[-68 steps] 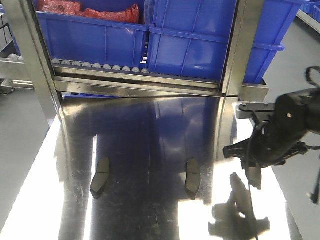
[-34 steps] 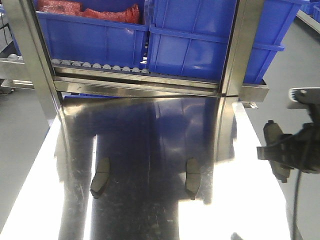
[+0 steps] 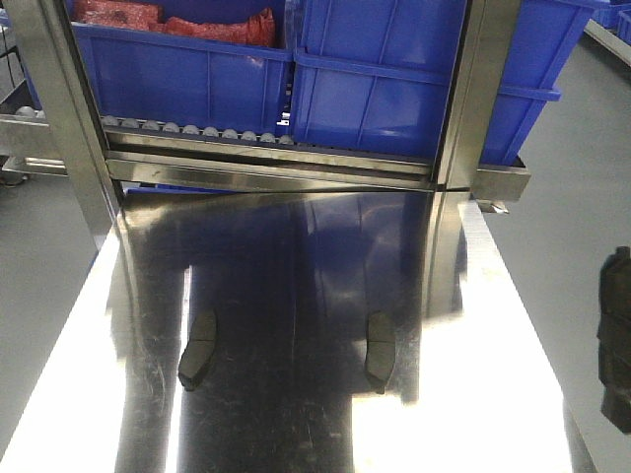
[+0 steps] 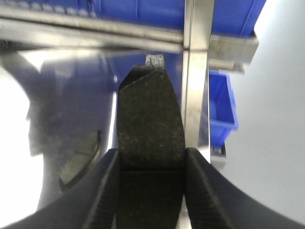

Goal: Move and align brake pads A on conveyor
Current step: 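Turn the base away from the table holding both pads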

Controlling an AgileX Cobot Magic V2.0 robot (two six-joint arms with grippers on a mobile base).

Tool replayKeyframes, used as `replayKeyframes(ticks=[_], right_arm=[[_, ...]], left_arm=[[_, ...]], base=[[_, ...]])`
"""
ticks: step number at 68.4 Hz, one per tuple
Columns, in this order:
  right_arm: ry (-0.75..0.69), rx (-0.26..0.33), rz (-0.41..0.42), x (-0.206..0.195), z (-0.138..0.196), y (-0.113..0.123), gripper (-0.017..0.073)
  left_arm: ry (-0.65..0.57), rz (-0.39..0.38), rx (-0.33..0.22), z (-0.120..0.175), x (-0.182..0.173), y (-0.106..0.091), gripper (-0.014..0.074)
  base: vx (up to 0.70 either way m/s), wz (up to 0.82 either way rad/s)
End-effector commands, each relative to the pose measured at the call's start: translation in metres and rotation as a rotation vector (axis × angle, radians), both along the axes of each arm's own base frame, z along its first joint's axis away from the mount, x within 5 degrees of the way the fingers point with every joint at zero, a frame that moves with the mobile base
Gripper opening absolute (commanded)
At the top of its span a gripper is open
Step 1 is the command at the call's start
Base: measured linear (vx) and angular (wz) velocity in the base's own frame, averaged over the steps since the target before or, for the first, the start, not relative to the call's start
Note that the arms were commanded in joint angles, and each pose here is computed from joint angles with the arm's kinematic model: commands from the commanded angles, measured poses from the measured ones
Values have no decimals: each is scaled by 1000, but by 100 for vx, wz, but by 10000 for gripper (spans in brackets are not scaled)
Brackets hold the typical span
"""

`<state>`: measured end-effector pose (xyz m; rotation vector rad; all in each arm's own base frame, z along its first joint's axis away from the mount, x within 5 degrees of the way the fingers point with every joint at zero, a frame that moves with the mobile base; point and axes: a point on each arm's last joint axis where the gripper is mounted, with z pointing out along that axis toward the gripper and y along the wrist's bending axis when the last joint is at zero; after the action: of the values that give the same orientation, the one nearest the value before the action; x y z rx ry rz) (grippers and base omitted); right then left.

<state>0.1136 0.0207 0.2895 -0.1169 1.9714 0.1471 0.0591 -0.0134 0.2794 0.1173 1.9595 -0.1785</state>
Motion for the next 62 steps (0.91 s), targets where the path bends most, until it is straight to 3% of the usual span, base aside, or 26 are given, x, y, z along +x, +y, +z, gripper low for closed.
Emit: replayKeyframes(ticks=[1, 62], right_arm=[[-172, 22, 9, -6, 19, -1, -8], [-192, 27, 6, -16, 21, -3, -8]], left_arm=[[-99, 2, -30, 15, 2, -1, -6], [-99, 2, -30, 15, 2, -1, -6]], base=[[0, 0], [0, 0]])
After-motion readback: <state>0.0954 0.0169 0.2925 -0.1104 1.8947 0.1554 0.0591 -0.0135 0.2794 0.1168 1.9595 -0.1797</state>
